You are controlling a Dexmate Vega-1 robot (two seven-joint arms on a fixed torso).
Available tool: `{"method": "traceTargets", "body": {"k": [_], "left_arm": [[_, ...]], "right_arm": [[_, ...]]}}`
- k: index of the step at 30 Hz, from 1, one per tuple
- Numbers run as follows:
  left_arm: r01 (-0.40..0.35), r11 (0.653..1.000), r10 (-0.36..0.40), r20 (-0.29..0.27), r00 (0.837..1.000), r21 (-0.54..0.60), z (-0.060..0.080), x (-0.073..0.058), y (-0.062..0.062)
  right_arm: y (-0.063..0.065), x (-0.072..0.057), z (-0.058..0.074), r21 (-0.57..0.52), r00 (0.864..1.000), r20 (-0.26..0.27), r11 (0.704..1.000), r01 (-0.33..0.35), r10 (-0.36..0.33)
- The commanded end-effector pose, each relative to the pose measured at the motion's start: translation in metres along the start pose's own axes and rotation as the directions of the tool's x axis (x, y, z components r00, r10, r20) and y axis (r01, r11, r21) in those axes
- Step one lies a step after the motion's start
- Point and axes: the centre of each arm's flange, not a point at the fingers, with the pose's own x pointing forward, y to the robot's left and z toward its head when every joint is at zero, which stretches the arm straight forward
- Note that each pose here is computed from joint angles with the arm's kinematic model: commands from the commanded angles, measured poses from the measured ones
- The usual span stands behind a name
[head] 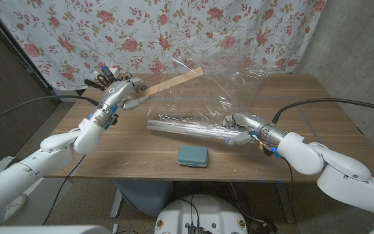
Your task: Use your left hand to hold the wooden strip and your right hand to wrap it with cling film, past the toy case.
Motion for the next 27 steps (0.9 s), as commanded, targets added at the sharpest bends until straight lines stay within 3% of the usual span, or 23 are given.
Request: {"method": "traceTargets", "body": {"k": [1,12,27], "left_arm": [[0.012,1.000,-0.012,-0.013,1.000,-0.004,-0.001,-0.006,-0.005],[0.055,0.998,-0.056,0.009,0.998,0.024,0.003,-0.003,-0.008],[0.090,0.975,-0.115,0.114,0.987,0.203,0.005,0.015,0.006]], "right_arm": [[-0.003,-0.004,0.001,-0.012,1.000,-0.014,1.000,0.003,-0.004],[-0.008,-0.016,0.002,-0.029,0.999,-0.035,0.999,0.016,-0.017],[-0.009,-0.025,0.000,-0.062,0.998,-0.058,0.998,-0.019,0.015]]}}
